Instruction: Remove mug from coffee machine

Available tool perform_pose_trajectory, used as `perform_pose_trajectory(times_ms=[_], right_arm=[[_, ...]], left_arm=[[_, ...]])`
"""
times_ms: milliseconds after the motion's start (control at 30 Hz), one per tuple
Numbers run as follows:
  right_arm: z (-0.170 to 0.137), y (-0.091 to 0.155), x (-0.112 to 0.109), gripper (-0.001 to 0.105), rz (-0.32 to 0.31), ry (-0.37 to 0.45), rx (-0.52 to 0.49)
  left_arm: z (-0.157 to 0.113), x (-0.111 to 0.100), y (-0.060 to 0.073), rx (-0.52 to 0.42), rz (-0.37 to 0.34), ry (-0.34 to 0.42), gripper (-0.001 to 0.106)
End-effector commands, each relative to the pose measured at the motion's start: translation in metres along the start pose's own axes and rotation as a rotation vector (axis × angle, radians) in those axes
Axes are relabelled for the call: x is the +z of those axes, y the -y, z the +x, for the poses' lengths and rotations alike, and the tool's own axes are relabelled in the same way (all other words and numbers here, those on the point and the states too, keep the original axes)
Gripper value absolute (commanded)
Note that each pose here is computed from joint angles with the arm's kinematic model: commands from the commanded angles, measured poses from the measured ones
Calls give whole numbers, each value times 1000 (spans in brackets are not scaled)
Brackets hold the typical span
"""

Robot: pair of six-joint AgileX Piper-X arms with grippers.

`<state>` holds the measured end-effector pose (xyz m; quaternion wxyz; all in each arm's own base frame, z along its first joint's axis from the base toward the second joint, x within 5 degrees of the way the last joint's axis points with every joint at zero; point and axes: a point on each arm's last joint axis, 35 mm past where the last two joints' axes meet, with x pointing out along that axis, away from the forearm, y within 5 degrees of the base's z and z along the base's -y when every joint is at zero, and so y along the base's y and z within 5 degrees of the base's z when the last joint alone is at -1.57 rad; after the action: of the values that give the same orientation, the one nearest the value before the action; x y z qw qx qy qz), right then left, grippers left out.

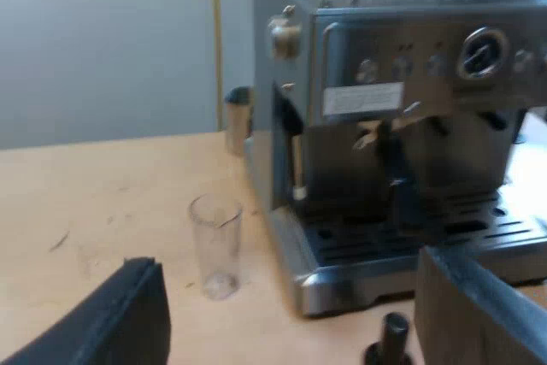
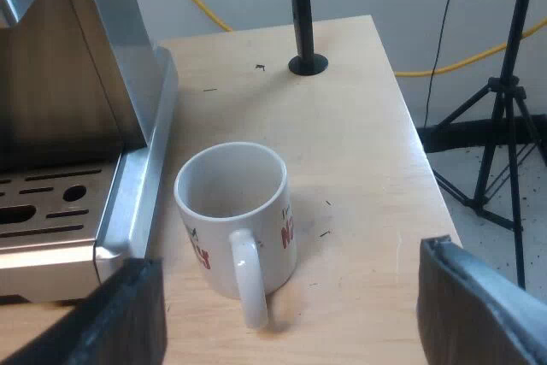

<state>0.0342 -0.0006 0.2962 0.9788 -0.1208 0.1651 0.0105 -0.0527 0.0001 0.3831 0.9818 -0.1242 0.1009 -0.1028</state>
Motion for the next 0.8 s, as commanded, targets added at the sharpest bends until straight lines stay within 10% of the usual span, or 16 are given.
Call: perform_pose_trajectory(times_ms=[33,800], right_arm=[[0,0,2,63,-13,9,2],[23,-14,-43,63,-24,-226,107]], left_arm=[[2,3,-4,122,-12,17,62],[56,-42,-25,204,85,-196,62]])
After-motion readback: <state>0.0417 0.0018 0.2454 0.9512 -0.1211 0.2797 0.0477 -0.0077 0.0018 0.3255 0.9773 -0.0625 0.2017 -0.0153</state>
